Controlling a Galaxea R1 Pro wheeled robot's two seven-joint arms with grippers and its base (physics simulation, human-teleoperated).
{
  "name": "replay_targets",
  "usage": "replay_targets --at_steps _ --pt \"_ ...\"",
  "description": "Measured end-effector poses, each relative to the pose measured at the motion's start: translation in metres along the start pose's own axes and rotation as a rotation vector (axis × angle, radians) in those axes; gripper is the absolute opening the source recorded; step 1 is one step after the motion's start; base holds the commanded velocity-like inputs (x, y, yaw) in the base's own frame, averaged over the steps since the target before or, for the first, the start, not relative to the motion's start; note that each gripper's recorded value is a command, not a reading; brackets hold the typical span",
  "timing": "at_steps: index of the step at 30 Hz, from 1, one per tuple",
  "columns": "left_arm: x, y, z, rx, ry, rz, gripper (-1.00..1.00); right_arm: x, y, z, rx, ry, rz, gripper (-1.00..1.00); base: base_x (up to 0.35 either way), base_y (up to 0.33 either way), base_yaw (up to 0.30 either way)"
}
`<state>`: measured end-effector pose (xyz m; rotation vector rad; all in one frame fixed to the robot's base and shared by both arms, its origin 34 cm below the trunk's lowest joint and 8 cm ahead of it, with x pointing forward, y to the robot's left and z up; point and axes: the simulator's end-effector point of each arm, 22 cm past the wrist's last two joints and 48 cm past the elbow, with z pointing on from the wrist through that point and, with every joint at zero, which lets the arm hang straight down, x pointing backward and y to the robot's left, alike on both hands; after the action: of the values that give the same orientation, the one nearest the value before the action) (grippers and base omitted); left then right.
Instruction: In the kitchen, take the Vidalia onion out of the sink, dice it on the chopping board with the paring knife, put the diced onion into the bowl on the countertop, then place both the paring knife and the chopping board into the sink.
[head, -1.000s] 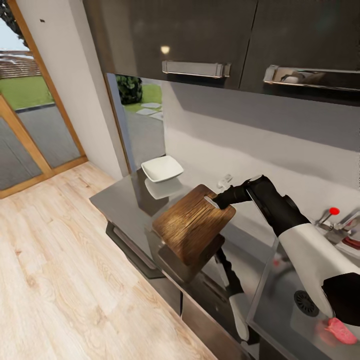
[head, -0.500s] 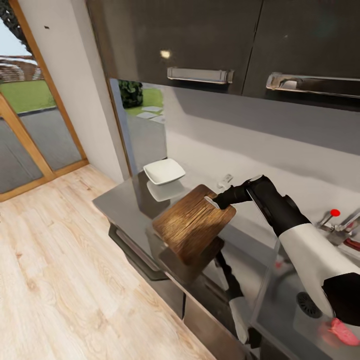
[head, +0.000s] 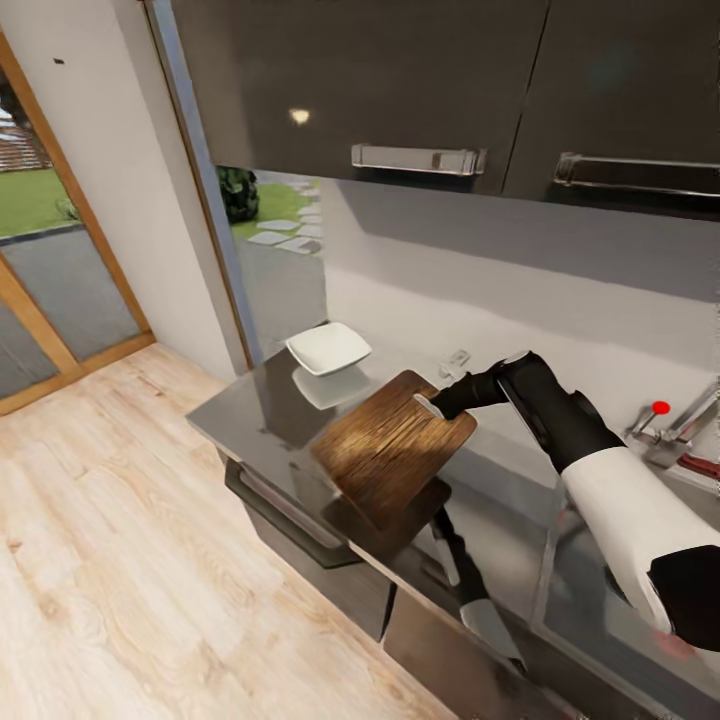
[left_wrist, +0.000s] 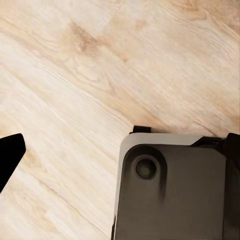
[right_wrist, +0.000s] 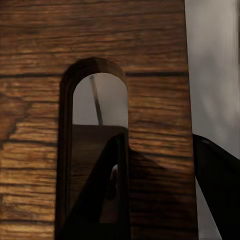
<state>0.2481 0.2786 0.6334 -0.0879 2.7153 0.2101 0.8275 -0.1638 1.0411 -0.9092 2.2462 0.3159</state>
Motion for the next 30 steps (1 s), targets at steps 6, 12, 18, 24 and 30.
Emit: replay_targets --at_steps 6,12,18,24,30 --pt "-0.002 0.002 0.0 -0.003 -0.006 0.0 1.0 0.005 -0.013 -0.009 0.026 0.005 0.006 -1.0 0.0 0.286 -0.208" --pt "-0.003 0.003 0.0 -0.005 -0.009 -0.001 1.0 0.007 -0.038 -0.028 0.061 -0.016 0.08 -1.0 0.0 0.286 -0.208" --pt "0.0 0.003 -0.001 -0.004 -0.003 0.0 1.0 0.011 -0.056 -0.041 0.085 -0.035 0.147 -1.0 -0.017 0.286 -0.207" --pt "-0.002 0.003 0.0 -0.005 -0.008 0.0 1.0 0.019 -0.096 -0.061 0.179 -0.072 0.24 -1.0 -0.079 0.286 -0.202" --pt "-0.005 0.004 0.0 -0.005 -0.015 -0.001 1.0 0.025 -0.112 -0.07 0.22 -0.085 0.289 -1.0 -0.094 0.286 -0.166"
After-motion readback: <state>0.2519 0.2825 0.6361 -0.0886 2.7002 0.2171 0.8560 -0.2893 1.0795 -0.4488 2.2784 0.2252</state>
